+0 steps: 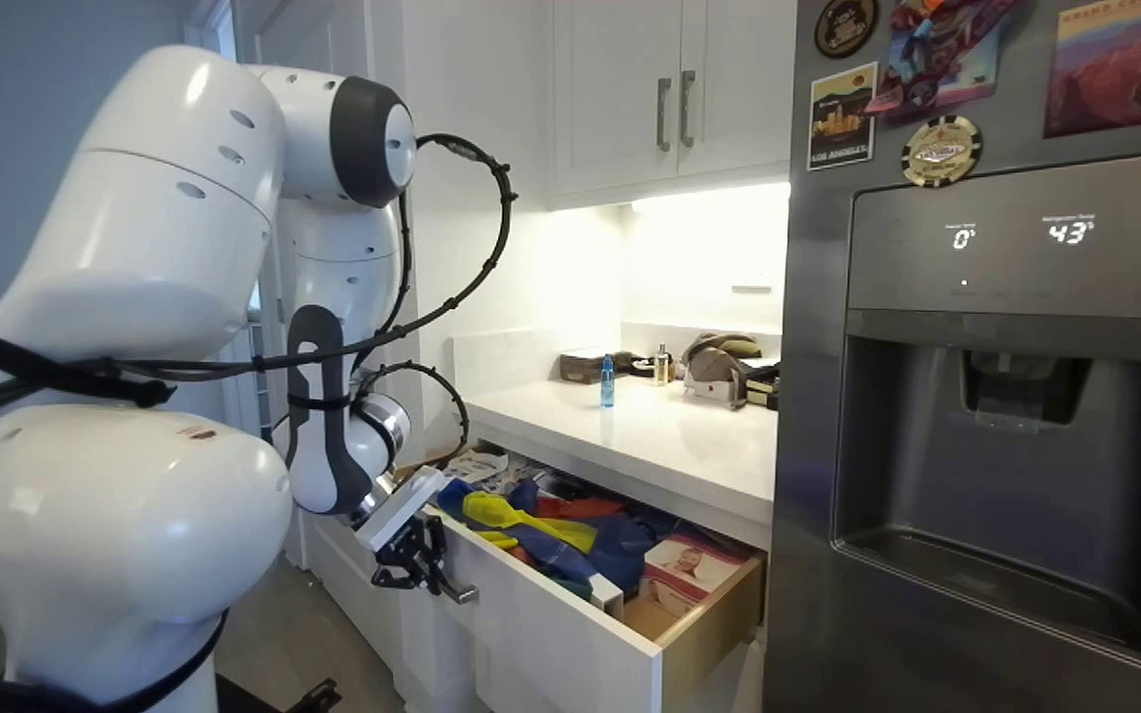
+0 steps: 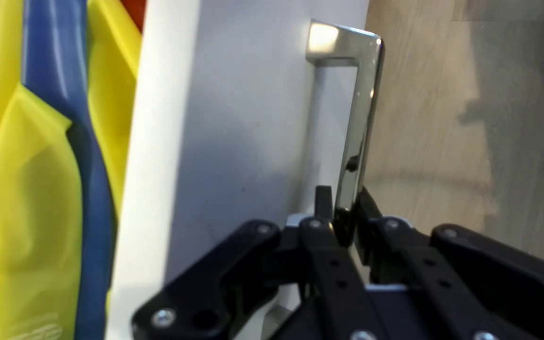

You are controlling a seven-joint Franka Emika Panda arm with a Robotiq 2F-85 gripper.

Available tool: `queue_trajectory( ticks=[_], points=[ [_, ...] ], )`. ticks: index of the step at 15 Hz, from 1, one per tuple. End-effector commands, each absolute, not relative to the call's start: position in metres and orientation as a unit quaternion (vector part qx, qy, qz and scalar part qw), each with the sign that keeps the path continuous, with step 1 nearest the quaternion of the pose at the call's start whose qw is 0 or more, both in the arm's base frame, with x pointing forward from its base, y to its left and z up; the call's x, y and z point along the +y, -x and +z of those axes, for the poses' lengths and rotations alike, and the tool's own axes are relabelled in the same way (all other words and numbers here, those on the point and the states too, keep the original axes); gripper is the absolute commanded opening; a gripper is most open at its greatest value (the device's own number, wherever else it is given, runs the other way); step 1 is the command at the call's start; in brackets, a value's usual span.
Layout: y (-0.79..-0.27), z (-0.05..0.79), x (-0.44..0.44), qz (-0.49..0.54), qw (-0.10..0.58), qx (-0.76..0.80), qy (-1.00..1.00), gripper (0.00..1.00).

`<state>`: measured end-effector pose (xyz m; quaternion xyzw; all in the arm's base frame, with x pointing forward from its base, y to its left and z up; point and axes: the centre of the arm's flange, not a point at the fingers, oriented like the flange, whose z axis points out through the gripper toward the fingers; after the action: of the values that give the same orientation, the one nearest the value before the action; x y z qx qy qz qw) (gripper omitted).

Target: Open the drawer

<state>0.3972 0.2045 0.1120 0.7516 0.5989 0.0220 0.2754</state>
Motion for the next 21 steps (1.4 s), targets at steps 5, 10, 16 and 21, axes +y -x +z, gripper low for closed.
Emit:
queue_trajectory(
  ticks=[5, 10, 16, 21],
  points=[
    [-0.356, 0.110, 0.171, -0.028, 0.229, 0.629, -0.742, 0.03],
    [-0.352, 0.112, 0.170, -0.036, 0.219, 0.635, -0.740, 0.47],
    [-0.341, 0.125, 0.170, -0.065, 0.173, 0.638, -0.747, 0.90],
    [-0.342, 0.139, 0.172, -0.081, 0.176, 0.625, -0.757, 0.94]
  ],
)
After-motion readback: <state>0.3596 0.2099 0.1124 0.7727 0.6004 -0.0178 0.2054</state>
